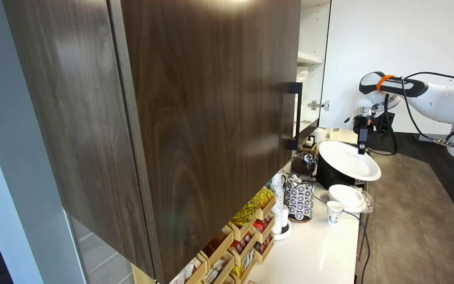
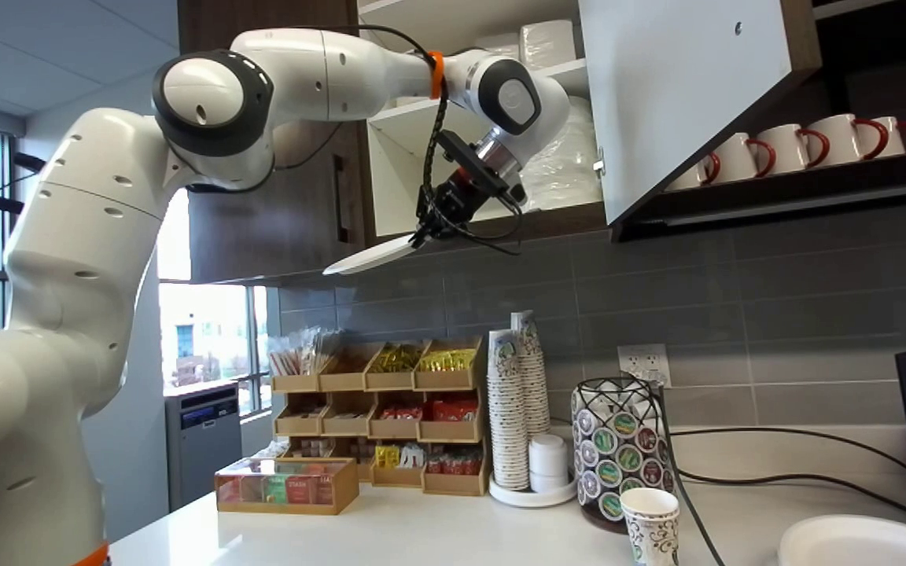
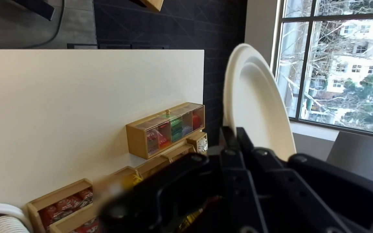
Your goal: Remove the two coffee cups from the upper cabinet and put them on the counter then place the white plate on the bottom shelf of the upper cabinet
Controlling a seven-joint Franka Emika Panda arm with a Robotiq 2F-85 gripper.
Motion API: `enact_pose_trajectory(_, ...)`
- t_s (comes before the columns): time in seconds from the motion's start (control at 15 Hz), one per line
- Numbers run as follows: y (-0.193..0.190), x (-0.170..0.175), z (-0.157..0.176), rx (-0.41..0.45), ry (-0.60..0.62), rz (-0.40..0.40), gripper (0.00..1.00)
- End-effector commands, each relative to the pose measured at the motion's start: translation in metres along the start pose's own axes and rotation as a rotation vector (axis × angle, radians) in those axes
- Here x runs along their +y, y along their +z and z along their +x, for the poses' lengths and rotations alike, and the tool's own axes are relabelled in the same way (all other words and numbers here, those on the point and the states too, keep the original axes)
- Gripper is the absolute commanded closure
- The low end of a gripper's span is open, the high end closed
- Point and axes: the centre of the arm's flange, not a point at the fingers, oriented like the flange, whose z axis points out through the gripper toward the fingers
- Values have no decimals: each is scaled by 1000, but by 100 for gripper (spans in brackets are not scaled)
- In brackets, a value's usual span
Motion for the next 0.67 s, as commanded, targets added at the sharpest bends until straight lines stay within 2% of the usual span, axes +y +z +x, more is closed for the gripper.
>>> enact_pose_trajectory(0.0,0,1,0,1,1,0,96)
enact_pose_trajectory(0.13,-5,-7,1,13,-9,-1,99)
enact_pose_trajectory(0.6,-34,-83,24,67,-63,20,99)
